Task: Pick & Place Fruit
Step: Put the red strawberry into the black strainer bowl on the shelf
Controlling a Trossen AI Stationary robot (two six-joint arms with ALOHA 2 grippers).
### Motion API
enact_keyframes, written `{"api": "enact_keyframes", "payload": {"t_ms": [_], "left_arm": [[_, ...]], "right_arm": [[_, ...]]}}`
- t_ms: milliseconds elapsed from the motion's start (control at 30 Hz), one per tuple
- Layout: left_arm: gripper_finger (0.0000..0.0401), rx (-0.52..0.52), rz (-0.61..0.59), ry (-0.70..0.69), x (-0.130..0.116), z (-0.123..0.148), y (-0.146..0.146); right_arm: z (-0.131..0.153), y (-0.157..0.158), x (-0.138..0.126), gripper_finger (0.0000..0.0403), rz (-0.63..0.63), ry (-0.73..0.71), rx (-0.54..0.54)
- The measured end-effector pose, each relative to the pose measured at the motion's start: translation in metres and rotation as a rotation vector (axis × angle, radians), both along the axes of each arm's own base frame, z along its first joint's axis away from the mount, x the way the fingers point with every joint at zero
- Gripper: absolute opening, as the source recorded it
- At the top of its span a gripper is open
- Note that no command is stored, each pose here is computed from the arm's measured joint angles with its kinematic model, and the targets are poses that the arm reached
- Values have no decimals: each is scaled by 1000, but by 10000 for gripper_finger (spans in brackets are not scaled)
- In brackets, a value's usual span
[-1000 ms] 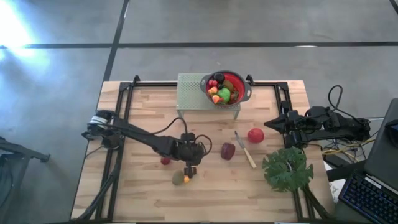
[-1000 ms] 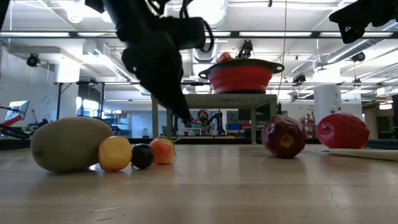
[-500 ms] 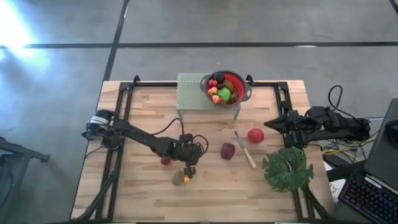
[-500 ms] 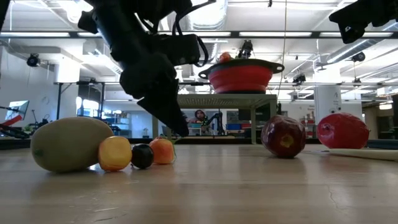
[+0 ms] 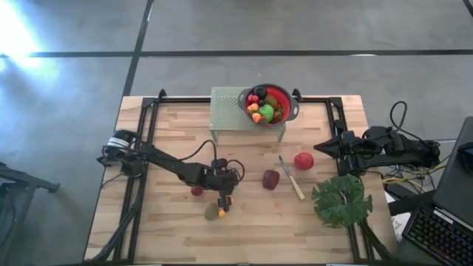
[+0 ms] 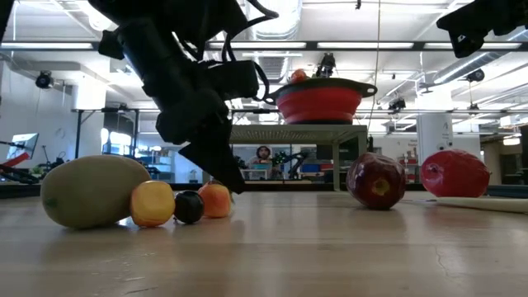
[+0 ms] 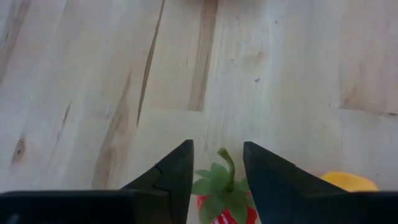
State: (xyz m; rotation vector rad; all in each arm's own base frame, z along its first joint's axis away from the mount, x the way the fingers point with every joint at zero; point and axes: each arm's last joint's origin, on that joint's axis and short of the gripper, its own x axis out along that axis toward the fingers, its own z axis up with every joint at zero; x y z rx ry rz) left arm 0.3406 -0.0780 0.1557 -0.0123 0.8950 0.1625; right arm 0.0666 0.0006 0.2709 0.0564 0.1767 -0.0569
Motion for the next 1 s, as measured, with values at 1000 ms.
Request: {"api": "enact_keyframes", "payload": {"t_ms": [1000], "left_arm": [[8,-43,34,-19,1,1,-1]], "right_arm": [[0,0,0,8,0,0,0]]}}
